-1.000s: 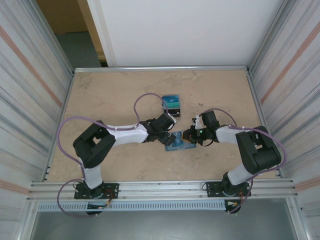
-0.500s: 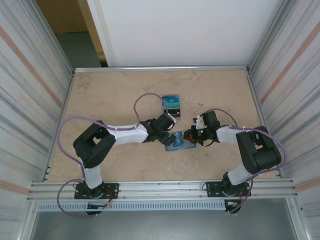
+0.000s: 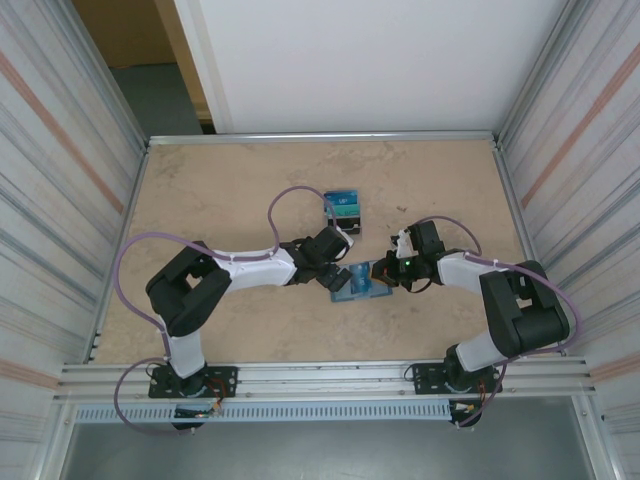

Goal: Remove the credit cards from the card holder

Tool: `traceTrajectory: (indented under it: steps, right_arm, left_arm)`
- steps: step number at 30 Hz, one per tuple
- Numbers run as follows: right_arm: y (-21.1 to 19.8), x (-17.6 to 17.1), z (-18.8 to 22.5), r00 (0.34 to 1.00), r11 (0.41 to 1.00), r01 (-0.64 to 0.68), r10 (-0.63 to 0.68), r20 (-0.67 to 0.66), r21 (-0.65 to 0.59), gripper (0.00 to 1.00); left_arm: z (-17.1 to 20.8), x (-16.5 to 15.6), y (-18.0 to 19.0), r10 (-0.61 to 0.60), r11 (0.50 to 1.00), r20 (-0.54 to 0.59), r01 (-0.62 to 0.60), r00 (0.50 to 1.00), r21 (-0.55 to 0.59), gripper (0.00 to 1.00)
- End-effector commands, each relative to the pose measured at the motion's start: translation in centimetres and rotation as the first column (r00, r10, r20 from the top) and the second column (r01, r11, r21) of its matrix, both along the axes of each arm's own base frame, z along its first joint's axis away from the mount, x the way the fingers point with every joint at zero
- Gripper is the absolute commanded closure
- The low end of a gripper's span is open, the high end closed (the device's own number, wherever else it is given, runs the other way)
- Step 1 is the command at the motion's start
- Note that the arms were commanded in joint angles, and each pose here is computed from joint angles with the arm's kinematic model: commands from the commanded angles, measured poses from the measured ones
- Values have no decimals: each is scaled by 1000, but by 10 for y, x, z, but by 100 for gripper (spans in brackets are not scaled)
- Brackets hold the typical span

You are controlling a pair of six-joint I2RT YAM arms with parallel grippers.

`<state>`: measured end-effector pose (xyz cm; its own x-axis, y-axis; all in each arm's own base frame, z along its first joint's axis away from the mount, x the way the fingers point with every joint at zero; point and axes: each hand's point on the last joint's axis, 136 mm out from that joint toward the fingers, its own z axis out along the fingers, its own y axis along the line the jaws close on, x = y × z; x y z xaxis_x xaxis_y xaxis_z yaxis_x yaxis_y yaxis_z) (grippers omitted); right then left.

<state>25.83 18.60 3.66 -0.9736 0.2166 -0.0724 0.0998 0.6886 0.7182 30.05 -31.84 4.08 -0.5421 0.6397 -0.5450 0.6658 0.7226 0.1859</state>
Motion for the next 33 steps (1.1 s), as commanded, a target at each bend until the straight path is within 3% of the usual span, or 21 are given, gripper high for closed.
traceTrajectory:
  steps: [1, 6, 15, 33]
  right_arm:
    - [-5, 2, 6, 1000, 1000, -3, 3, 20, -29, 100]
    - [-4, 2, 7, 1000, 1000, -3, 4, 22, -30, 100]
    - [-2, 2, 8, 1000, 999, -9, 10, 21, -32, 97]
    - [13, -1, 13, 999, 998, -33, 31, 43, 49, 85]
  left_arm:
    - [9, 0, 7, -20, 999, 16, 20, 1000, 47, 1]
    - [23, 1, -10, -58, 998, 56, 56, 997, 28, 1]
    - [10, 0, -21, -82, 996, 34, 80, 996, 38, 1]
    - [-21, -13, -7, -84, 991, -36, 88, 996, 98, 1]
